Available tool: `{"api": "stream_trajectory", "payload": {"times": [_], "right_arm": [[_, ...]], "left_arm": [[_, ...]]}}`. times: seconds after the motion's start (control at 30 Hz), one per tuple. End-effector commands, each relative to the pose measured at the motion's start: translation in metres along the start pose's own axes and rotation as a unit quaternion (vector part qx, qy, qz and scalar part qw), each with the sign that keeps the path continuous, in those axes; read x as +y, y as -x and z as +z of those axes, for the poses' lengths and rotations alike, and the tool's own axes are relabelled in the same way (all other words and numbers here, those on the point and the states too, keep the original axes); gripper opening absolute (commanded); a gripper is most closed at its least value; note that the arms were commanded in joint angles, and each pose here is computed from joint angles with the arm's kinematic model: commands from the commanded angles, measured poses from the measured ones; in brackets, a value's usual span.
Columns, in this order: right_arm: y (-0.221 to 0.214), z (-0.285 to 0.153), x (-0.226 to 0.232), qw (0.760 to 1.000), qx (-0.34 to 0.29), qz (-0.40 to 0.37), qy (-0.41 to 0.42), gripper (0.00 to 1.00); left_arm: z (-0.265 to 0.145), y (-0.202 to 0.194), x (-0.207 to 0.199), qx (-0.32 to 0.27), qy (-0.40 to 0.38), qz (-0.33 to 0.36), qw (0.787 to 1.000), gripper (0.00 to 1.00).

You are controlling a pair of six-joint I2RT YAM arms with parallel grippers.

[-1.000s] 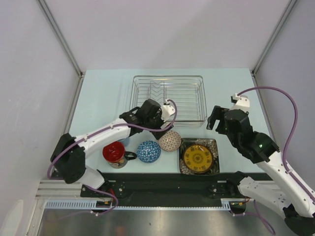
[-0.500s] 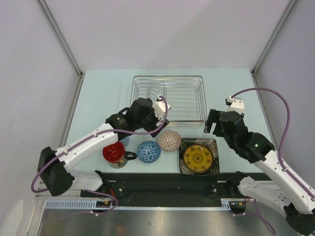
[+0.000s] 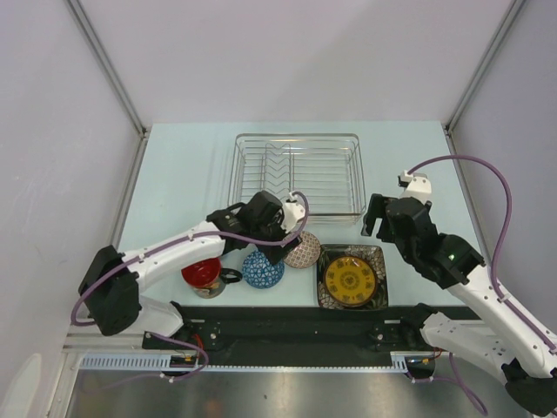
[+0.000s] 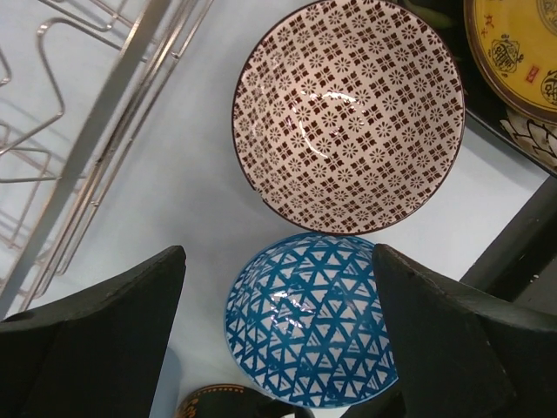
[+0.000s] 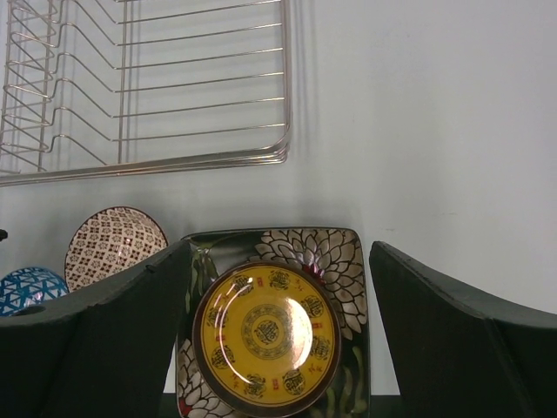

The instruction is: Load the mixed dishes into the dish rack

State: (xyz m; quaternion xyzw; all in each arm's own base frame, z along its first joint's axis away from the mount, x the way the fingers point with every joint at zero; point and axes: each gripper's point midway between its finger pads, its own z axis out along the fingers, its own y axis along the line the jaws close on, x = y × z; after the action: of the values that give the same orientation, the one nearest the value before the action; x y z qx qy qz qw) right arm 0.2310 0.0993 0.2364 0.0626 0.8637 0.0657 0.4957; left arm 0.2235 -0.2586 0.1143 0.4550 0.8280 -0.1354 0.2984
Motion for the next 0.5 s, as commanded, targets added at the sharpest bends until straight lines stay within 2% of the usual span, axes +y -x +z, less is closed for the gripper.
{"api": "stream_trajectory", "payload": {"times": [0.0,0.23,0.47], "right_arm": [[0.006,-0.002,-0.003,1.0,-0.015,0.014,-0.011,0.88],[0.004,-0.003,-0.004,1.0,-0.015,0.015,-0.011,0.87],[0.0,-0.004,-0.005,1.0,-0.013,0.011,-0.009,0.86]], "left_arm": [[0.013,0.001,-0.008,0.005,-0.019,-0.008,1.0,0.94],[0.034,0.0,-0.009,0.02,-0.024,-0.008,0.999,0.93],[0.046,0.018,-0.013,0.012,-0.041,-0.014,0.999,0.93]]}}
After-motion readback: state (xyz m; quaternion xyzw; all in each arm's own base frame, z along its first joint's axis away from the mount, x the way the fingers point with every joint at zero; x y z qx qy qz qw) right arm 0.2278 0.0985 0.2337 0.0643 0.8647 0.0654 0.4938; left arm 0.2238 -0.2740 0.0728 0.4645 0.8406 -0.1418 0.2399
